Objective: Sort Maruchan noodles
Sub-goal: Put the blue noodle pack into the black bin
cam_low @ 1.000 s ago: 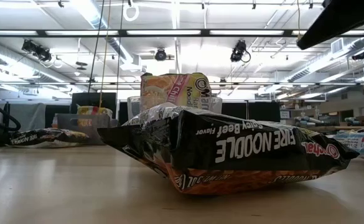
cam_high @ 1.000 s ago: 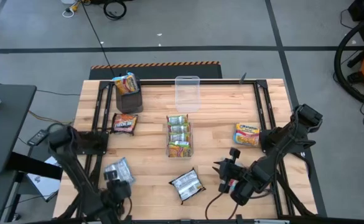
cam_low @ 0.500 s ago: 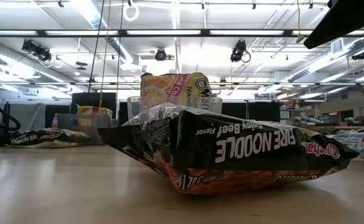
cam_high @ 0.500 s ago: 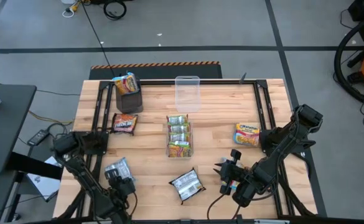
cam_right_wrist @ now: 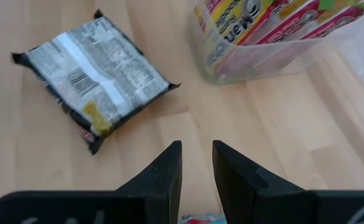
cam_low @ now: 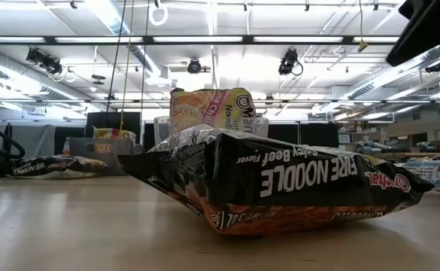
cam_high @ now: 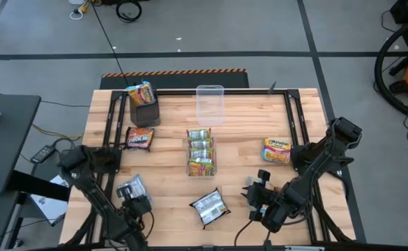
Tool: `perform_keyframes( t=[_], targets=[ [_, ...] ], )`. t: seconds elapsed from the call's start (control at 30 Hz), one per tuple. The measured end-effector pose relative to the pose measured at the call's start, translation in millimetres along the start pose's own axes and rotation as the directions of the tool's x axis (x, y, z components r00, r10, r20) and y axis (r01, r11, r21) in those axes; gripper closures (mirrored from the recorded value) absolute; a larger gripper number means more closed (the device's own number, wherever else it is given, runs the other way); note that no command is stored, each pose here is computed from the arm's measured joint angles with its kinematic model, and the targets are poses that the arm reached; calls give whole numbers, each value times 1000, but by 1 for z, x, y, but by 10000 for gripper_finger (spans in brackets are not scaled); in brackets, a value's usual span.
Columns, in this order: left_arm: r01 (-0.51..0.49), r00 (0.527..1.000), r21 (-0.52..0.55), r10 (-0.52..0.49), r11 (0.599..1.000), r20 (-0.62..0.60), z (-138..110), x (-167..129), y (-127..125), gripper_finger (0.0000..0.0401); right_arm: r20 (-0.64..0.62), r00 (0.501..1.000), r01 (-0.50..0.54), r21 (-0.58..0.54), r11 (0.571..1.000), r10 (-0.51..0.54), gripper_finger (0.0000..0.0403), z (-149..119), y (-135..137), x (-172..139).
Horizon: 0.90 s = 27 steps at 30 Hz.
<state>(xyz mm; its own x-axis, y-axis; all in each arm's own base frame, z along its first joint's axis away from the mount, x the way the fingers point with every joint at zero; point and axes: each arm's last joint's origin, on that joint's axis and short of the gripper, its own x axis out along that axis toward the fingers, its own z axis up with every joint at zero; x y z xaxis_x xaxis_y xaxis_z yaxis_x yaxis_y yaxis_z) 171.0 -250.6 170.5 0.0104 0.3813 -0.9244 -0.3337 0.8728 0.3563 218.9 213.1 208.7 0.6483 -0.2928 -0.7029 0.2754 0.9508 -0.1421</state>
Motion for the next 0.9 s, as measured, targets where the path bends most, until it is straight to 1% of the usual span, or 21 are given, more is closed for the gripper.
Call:
perform_keyframes(
  t=[0.07, 0.13, 0.17, 0.23, 0.3, 0.4, 0.47, 0.53, 0.6, 0.67, 0.7, 0.77, 0.8, 0.83, 0.87, 0.9],
  targets=[
    [-4, 999, -38, 5, 999, 35, 8, -11, 15, 397, -2, 1000, -11, 0, 1000, 11, 308, -2, 2, -2],
    [-47, 994, -134, 59, 990, 87, 17, -23, 38, 397, 3, 1000, -17, 2, 1000, 17, 308, -4, 3, -4],
    [-64, 989, -198, 88, 978, 115, 22, -29, 52, 397, 9, 1000, -16, 6, 1000, 16, 308, -4, 4, -5],
    [-45, 976, -342, 114, 939, 185, 33, -43, 80, 397, 27, 1000, -10, 12, 1000, 10, 308, -5, 5, -7],
    [32, 956, -482, 115, 875, 272, 45, -55, 107, 398, 43, 999, -2, 21, 1000, 2, 308, -5, 5, -7],
    [182, 904, -654, 137, 734, 406, 61, -68, 147, 398, 85, 996, 20, 35, 999, -23, 308, -4, 5, -8],
    [249, 859, -716, 193, 653, 475, 70, -72, 172, 398, 111, 993, 35, 40, 999, -40, 308, -4, 4, -8],
    [290, 815, -773, 277, 564, 508, 77, -71, 197, 397, 126, 991, 45, 39, 998, -50, 308, -3, 4, -8],
    [349, 772, -827, 366, 441, 520, 81, -66, 219, 397, 133, 990, 49, 38, 998, -53, 308, -3, 4, -8],
    [416, 723, -852, 453, 318, 522, 82, -57, 236, 397, 134, 990, 48, 39, 998, -53, 308, -3, 4, -8],
    [440, 709, -860, 487, 261, 510, 82, -51, 242, 397, 134, 990, 48, 39, 998, -53, 308, -3, 4, -8],
    [485, 698, -866, 542, 123, 467, 81, -35, 254, 397, 138, 989, 43, 44, 998, -49, 308, -2, 5, -8],
    [525, 687, -850, 571, 39, 450, 81, -26, 258, 397, 139, 989, 41, 46, 998, -47, 308, -2, 5, -8],
    [581, 667, -812, 601, -49, 441, 82, -17, 260, 397, 139, 989, 42, 45, 998, -48, 308, -2, 5, -8],
    [640, 643, -757, 628, -128, 438, 85, -9, 262, 397, 140, 989, 42, 44, 998, -48, 308, -2, 5, -8],
    [682, 622, -708, 655, -183, 429, 90, -2, 264, 397, 140, 989, 43, 45, 998, -49, 308, -2, 5, -8]
  ],
)
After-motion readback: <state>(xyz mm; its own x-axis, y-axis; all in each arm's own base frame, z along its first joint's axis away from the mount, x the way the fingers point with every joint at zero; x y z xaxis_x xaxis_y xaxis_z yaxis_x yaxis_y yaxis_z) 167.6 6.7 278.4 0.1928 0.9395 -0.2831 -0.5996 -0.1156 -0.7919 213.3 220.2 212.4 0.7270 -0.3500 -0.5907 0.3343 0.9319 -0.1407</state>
